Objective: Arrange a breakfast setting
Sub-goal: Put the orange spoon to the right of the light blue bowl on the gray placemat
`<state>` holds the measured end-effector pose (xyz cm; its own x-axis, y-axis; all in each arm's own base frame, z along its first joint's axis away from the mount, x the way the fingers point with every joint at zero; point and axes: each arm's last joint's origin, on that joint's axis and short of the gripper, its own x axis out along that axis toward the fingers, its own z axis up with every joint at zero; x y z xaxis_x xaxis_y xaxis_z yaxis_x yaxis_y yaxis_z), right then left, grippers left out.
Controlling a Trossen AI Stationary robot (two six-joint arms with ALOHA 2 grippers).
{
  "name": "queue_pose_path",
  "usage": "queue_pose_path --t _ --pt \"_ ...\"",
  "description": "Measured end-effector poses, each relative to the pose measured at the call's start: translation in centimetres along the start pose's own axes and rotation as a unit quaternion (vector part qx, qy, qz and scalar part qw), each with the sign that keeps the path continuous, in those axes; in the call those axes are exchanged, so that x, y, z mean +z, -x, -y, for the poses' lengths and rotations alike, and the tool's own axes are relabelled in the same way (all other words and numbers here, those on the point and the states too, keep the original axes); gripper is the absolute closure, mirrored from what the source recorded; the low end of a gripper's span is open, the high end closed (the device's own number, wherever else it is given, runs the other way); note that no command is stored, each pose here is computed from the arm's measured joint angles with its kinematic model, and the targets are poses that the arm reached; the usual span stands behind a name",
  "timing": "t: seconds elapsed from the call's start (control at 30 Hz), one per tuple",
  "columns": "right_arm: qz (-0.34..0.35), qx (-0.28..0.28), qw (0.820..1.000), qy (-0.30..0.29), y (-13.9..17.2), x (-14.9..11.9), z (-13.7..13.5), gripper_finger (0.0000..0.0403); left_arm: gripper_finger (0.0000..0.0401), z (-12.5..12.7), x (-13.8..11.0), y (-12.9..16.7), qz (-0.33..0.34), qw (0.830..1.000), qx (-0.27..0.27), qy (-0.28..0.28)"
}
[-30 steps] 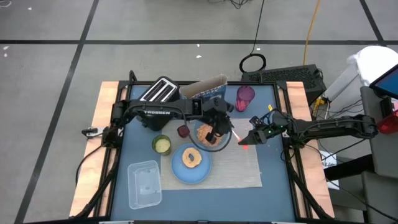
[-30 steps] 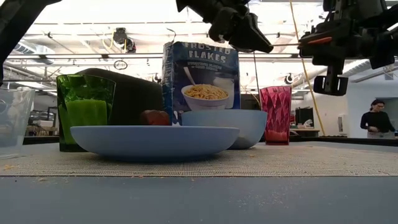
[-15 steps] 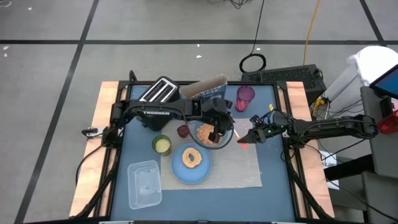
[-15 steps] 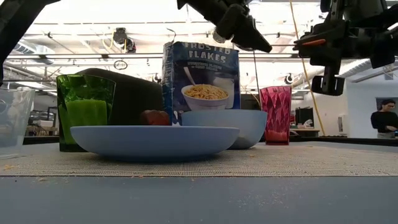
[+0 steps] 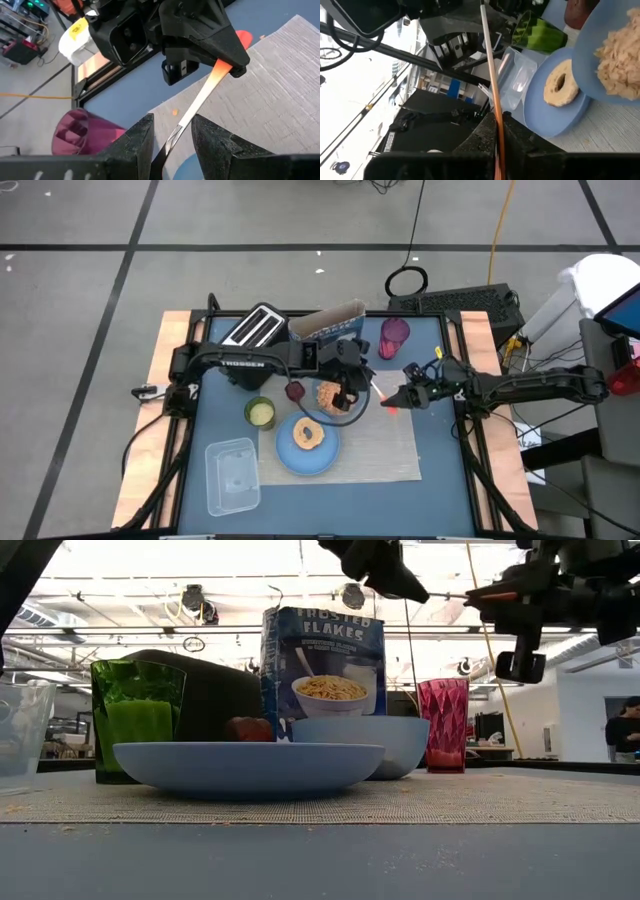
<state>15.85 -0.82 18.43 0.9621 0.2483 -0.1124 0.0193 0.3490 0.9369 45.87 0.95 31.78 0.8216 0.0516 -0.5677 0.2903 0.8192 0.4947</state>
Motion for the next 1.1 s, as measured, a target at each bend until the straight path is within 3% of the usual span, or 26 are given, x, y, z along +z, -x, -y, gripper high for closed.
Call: queue_pose_path --t 1.1 --pt "0.001 -0.002 1.0 -0.003 0.01 -0.02 0.08 0.04 0.0254 -0.27 -0.14 0.04 0.0 1.0 0.002 0.015"
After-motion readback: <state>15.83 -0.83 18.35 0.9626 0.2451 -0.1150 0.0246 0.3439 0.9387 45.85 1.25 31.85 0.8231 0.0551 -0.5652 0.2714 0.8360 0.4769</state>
